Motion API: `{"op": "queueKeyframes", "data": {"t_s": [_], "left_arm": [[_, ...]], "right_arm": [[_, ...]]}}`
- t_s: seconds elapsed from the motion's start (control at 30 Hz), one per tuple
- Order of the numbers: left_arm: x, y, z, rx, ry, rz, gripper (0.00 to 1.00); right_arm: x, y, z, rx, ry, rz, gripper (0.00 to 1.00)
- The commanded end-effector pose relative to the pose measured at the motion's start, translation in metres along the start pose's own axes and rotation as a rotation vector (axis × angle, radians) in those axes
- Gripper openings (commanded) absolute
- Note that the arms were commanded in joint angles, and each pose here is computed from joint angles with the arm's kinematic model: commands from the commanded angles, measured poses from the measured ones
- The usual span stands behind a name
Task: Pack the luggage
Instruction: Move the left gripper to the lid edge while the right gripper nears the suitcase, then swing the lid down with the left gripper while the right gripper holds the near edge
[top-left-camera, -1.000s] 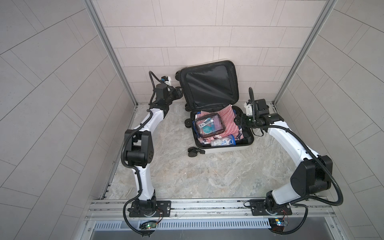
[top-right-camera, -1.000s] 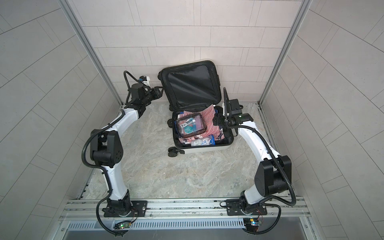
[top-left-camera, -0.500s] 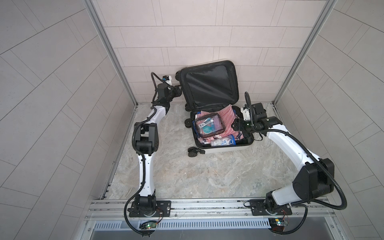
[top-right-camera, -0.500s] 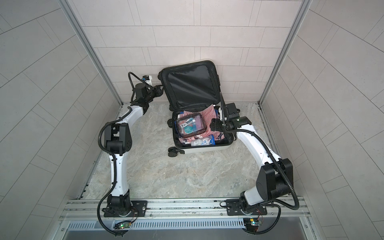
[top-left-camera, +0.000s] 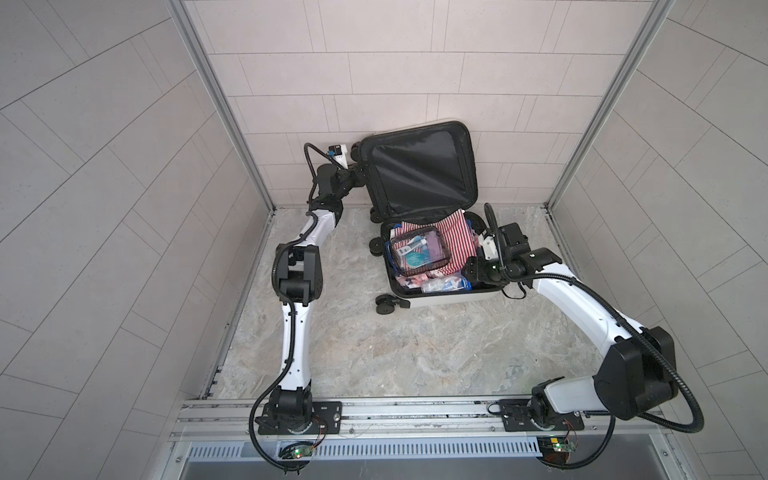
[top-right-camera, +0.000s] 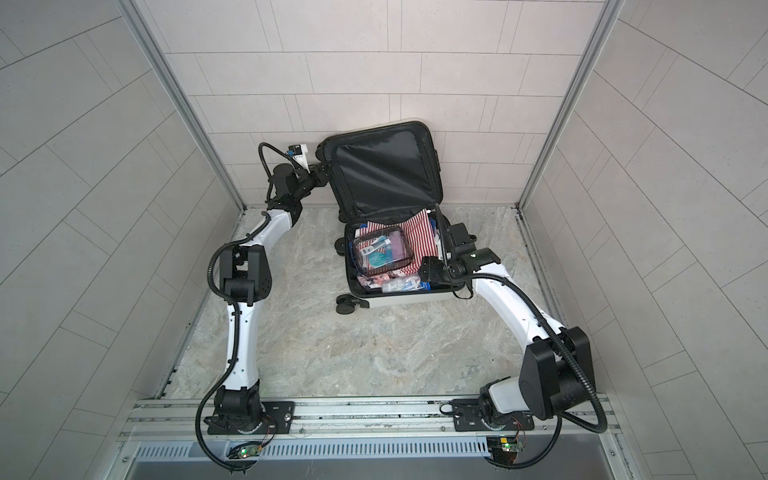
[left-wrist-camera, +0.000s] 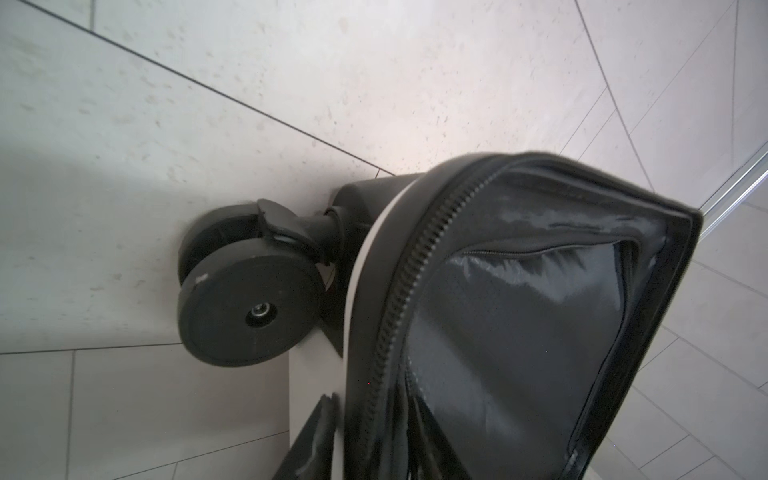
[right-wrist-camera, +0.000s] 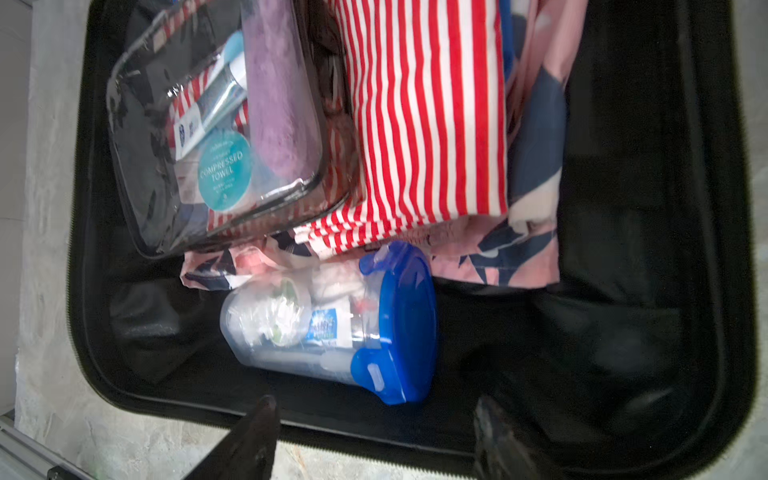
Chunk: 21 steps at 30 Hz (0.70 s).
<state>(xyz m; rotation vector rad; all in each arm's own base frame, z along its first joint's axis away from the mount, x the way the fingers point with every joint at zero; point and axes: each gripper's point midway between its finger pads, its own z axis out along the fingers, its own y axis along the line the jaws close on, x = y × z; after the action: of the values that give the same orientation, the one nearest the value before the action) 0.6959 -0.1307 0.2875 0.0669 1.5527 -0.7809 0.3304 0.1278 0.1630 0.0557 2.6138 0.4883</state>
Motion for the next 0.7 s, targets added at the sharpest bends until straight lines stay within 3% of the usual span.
{"op": "queueKeyframes", "data": {"t_s": [0.0, 0.13, 0.3, 0.67], "left_arm": [[-0.013, -0.018, 0.006, 0.056, -0.027, 0.023, 0.22], [-0.011, -0.030, 0.008, 0.065, -0.005, 0.023, 0.00], [-0.018, -0.053, 0.000, 0.077, -0.011, 0.044, 0.00], [-0.074, -0.137, -0.033, 0.130, -0.081, 0.166, 0.00]], "right_arm": [[0.019, 0.002, -0.009, -0.004, 0.023, 0.004, 0.75], [0.039, -0.003, -0.008, -0.002, 0.048, 0.016, 0.73], [0.057, -0.010, -0.003, 0.003, 0.068, 0.034, 0.72], [0.081, -0.003, 0.008, -0.020, 0.083, 0.026, 0.62]]}}
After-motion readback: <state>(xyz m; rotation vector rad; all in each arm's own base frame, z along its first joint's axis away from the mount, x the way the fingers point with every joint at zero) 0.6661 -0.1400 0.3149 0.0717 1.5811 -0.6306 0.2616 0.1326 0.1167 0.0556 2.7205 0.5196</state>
